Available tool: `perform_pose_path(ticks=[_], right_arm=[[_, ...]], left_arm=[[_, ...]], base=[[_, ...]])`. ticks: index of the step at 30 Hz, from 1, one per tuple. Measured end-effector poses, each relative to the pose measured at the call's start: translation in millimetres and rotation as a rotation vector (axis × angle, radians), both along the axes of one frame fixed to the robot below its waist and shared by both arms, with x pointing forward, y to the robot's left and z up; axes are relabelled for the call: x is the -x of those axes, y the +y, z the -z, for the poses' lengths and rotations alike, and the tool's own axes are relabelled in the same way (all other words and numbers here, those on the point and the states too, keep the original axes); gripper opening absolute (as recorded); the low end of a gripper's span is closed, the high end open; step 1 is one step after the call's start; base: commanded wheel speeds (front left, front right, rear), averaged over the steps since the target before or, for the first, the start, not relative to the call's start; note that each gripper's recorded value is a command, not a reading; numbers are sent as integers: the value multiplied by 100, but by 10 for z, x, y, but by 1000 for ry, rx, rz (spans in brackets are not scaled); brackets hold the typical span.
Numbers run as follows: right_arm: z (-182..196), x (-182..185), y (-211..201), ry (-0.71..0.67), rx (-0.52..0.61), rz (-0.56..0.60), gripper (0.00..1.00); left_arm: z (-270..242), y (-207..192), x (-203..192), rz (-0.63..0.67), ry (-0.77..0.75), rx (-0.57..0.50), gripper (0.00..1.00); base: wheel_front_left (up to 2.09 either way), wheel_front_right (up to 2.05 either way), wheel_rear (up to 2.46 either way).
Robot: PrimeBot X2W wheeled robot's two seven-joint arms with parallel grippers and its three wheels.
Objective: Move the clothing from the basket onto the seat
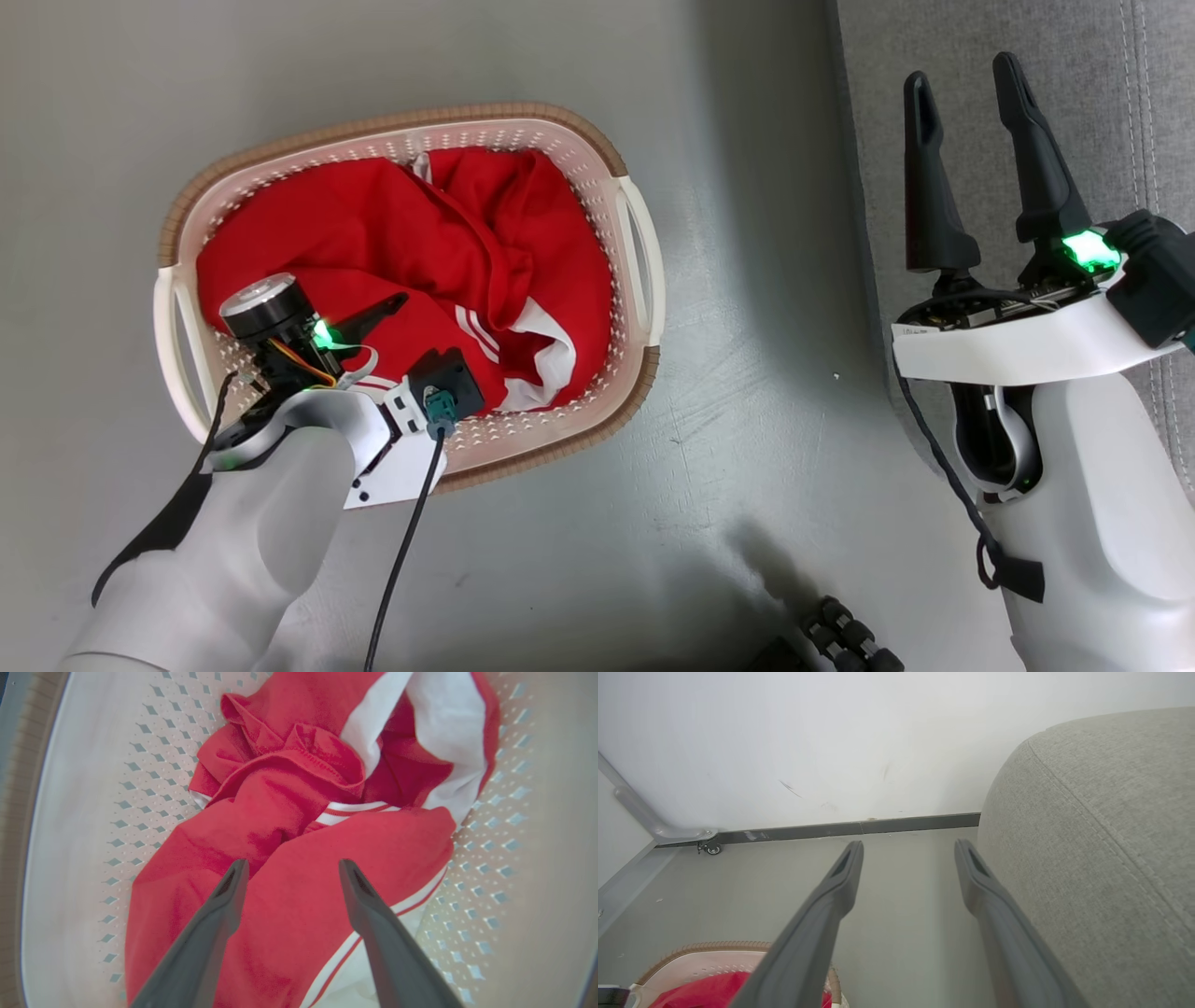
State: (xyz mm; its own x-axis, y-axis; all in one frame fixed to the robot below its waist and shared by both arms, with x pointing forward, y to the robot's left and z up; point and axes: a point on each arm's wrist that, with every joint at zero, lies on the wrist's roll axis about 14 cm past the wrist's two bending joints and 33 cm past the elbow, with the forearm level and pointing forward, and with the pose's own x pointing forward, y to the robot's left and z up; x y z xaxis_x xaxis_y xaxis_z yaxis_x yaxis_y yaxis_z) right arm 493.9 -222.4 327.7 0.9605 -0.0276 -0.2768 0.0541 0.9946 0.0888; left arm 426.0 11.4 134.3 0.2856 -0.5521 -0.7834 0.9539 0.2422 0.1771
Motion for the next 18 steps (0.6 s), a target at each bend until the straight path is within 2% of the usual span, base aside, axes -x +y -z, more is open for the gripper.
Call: perform_pose_path(ticks=[8, 18], right_arm=[[51, -19, -19, 5, 10, -3, 100], [-114, -260, 5, -71, 18, -25, 100]], left_arm=[[161, 36, 0, 54, 4, -52, 100], [271, 35, 38, 61, 21, -69, 100]], base=[[0, 0, 0], [0, 0, 0]])
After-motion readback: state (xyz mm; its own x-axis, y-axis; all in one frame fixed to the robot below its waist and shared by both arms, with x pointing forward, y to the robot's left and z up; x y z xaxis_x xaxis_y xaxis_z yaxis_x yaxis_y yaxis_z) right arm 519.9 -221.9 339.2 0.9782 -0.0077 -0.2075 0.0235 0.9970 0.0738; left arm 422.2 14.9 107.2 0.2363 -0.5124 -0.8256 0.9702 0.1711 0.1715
